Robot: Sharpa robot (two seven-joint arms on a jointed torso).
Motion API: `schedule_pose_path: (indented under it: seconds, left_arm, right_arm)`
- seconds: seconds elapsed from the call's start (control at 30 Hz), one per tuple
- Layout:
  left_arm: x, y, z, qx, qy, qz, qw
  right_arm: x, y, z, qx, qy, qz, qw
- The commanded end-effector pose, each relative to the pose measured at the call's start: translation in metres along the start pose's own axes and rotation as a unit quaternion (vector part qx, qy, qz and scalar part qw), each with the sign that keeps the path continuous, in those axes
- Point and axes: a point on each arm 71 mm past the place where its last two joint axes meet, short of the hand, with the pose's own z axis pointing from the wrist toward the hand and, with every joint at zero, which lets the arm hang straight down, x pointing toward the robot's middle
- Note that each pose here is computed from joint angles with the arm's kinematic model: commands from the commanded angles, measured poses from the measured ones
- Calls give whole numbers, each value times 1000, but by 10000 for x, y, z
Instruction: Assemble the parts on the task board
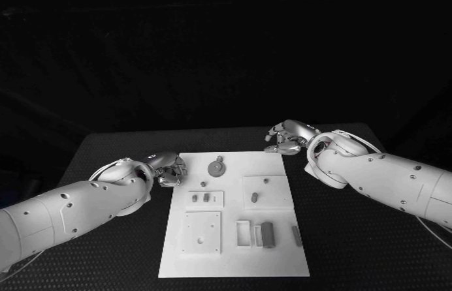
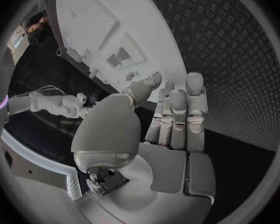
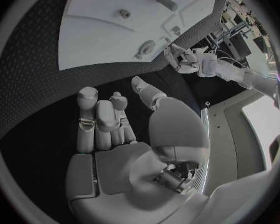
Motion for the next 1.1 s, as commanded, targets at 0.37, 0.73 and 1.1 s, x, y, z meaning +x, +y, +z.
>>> schedule_pose_path:
  seconds: [0.37, 0.73, 1.1]
  left_arm:
    - [-433, 127, -192, 0, -47, -236, 971]
    - [-450, 87, -293, 19, -37, -289, 957]
    - [-434, 21, -302, 27, -33, -291, 956]
  right_arm:
    - [181, 42, -218, -71, 65, -78, 992]
    - [349, 55, -334, -84, 95, -169, 977]
    - [553, 45, -333, -85, 123, -199, 968]
